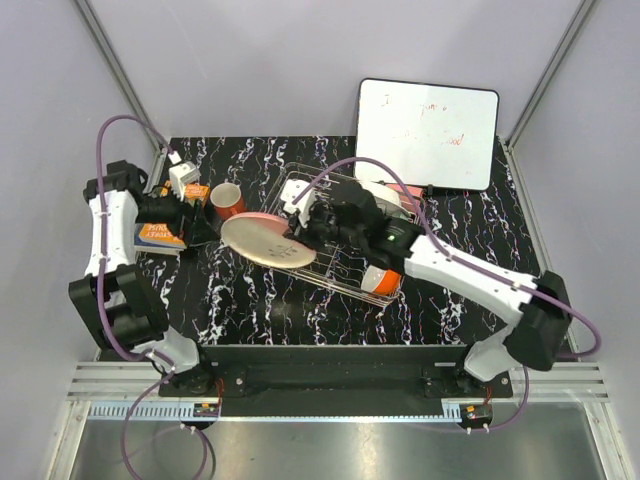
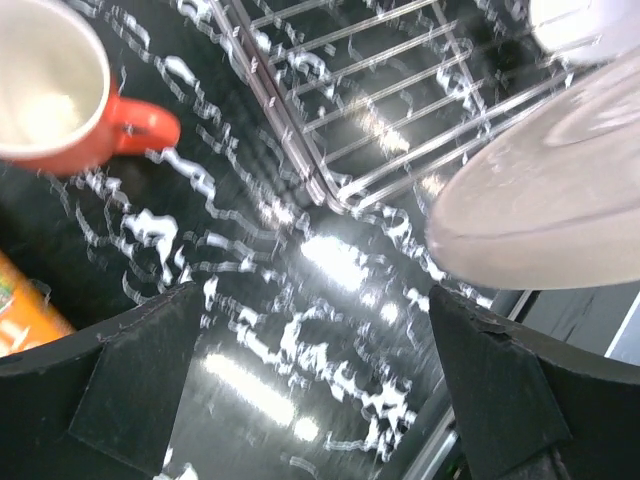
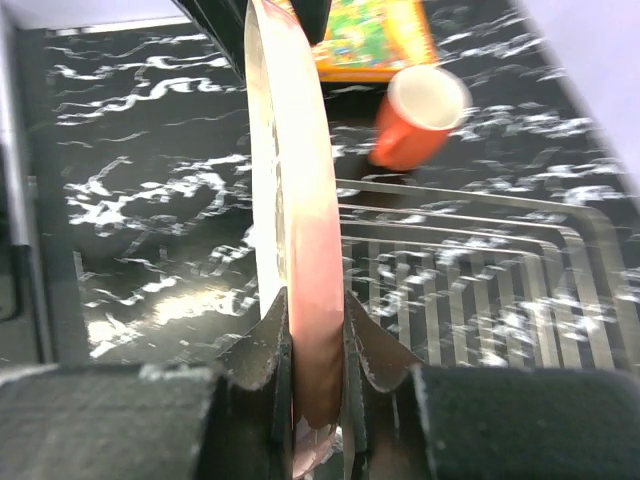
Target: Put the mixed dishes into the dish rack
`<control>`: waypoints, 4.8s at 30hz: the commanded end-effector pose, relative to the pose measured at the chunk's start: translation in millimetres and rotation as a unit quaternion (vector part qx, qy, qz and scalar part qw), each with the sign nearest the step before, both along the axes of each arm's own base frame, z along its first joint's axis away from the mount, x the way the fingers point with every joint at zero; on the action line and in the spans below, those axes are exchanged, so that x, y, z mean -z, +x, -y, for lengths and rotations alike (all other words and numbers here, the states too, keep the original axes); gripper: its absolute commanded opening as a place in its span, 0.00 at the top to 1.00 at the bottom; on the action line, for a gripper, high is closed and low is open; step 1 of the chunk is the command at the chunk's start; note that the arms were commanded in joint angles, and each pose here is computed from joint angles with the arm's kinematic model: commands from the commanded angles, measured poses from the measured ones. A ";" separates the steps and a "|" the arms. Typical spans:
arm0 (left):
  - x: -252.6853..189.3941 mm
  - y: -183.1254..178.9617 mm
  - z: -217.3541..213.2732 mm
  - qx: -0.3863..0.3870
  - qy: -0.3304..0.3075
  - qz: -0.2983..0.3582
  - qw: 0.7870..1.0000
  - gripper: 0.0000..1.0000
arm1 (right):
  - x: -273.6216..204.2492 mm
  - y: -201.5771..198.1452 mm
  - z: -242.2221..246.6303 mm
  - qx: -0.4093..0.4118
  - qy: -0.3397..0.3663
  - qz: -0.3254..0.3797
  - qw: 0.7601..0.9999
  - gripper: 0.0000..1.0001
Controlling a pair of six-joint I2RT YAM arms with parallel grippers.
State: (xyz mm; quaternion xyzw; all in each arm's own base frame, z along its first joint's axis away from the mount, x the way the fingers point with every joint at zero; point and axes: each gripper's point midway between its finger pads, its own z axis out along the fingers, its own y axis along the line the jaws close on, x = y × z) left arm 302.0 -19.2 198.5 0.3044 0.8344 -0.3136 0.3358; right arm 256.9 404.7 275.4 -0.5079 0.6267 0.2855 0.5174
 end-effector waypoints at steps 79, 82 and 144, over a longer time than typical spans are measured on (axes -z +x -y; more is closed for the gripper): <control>102.5 24.4 94.0 0.054 0.099 -0.038 0.993 0.01 | 59.1 51.0 167.9 0.194 -0.202 0.111 0.954 1.00; 103.6 21.1 93.3 0.056 0.100 -0.039 0.993 0.01 | 64.7 54.1 172.3 0.214 -0.208 0.101 0.949 1.00; 108.5 -160.2 63.2 0.219 0.164 -0.101 0.957 0.01 | -19.1 126.1 253.4 0.591 0.137 0.074 0.791 0.12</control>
